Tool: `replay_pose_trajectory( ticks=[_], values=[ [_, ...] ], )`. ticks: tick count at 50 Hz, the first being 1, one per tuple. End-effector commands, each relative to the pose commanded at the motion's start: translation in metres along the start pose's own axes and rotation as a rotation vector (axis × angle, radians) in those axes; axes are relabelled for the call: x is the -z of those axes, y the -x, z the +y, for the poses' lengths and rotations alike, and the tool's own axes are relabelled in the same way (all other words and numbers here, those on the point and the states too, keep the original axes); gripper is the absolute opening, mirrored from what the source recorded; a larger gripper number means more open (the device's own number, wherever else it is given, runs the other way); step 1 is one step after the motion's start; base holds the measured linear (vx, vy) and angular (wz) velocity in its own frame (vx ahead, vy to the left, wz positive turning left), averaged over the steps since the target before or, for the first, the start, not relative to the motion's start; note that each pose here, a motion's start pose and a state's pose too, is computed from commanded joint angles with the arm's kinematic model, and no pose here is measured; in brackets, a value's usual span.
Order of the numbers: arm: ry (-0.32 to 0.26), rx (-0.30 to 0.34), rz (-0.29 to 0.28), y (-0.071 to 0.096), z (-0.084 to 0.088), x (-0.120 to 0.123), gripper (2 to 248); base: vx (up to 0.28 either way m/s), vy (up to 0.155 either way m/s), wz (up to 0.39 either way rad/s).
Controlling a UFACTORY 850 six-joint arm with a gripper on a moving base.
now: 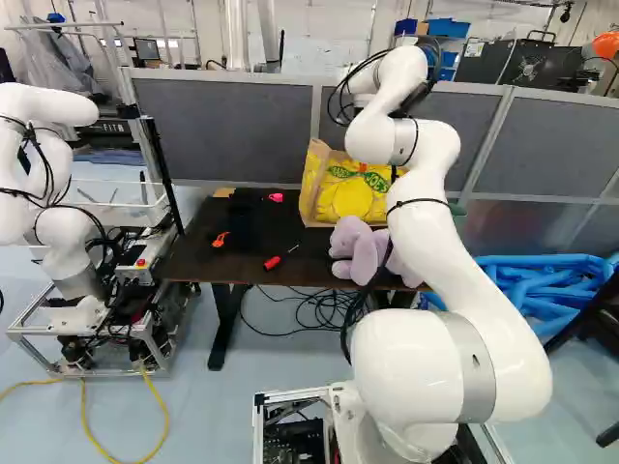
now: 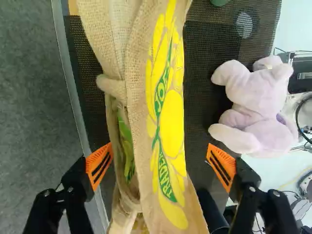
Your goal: Pick up the bag on the ground and place it on the table
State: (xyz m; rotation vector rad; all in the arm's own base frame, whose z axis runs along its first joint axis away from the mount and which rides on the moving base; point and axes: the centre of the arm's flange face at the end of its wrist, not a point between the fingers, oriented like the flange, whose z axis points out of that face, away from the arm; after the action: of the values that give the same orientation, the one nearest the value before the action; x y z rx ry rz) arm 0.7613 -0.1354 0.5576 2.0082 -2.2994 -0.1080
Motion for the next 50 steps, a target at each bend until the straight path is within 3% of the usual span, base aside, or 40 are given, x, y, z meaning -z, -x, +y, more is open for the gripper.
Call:
replay_pose_trajectory(
  ticks=[21,50],
  values=[
    [0.031,-0.001,-0.001,0.0,0.02,0.034,247,0.0,0.0,0.0],
    [0.008,-0.003,0.0,0.0,0.046,0.08,247,0.0,0.0,0.0]
  ],
)
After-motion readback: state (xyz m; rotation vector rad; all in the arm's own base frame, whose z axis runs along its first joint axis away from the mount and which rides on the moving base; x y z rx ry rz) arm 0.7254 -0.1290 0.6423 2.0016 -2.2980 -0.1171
